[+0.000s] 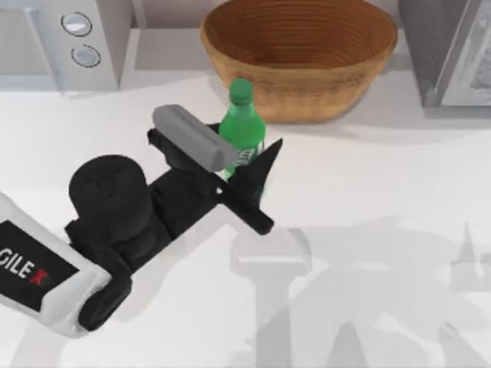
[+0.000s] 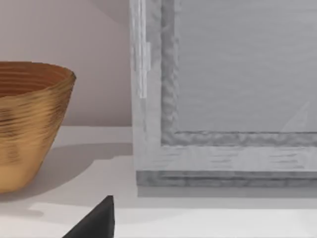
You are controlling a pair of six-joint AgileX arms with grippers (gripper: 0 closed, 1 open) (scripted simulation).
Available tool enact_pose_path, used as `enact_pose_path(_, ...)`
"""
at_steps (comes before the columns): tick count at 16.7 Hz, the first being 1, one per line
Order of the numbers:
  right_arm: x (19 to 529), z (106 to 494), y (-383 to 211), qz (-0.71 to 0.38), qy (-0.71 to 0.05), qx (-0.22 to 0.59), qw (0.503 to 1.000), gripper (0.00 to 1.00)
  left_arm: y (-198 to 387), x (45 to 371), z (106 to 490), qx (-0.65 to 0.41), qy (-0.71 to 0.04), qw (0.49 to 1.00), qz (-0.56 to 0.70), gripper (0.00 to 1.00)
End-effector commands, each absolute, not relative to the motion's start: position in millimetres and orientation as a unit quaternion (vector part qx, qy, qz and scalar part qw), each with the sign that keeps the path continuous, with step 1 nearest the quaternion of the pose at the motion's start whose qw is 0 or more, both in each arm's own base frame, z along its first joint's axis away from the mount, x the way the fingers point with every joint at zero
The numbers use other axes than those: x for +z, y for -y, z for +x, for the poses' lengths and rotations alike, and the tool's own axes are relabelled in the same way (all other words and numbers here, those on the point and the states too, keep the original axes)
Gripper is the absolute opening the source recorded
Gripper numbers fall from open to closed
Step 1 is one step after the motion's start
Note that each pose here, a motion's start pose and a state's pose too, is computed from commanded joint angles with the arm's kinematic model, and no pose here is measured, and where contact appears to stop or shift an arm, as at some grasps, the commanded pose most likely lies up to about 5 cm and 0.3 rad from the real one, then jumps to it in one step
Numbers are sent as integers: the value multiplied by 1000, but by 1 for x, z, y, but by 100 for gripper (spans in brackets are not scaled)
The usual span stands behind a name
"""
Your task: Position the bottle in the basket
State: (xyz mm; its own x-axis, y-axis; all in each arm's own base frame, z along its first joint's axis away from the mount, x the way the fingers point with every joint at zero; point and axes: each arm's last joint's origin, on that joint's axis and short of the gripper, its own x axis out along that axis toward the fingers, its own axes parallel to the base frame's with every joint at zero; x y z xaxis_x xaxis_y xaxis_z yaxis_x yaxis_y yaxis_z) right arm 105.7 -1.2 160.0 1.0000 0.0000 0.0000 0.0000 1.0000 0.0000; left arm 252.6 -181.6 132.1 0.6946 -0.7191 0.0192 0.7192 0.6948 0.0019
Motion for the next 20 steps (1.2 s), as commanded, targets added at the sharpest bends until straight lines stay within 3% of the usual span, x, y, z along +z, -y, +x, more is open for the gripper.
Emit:
enact_pose_path(6,160,106,1,0,0,0,1000,100,143,148,209,-392,1,920,0,0)
enact_pose_path(12,160,106,1,0,0,0,1000,100,143,148,207,-394,1,919,1,0)
enact_pose_path(16,160,106,1,0,0,0,1000,100,156,153,229,-400,-6,917,3,0)
enact_pose_path(20,160,106,1,0,0,0,1000,100,185,172,285,-404,-8,915,4,0)
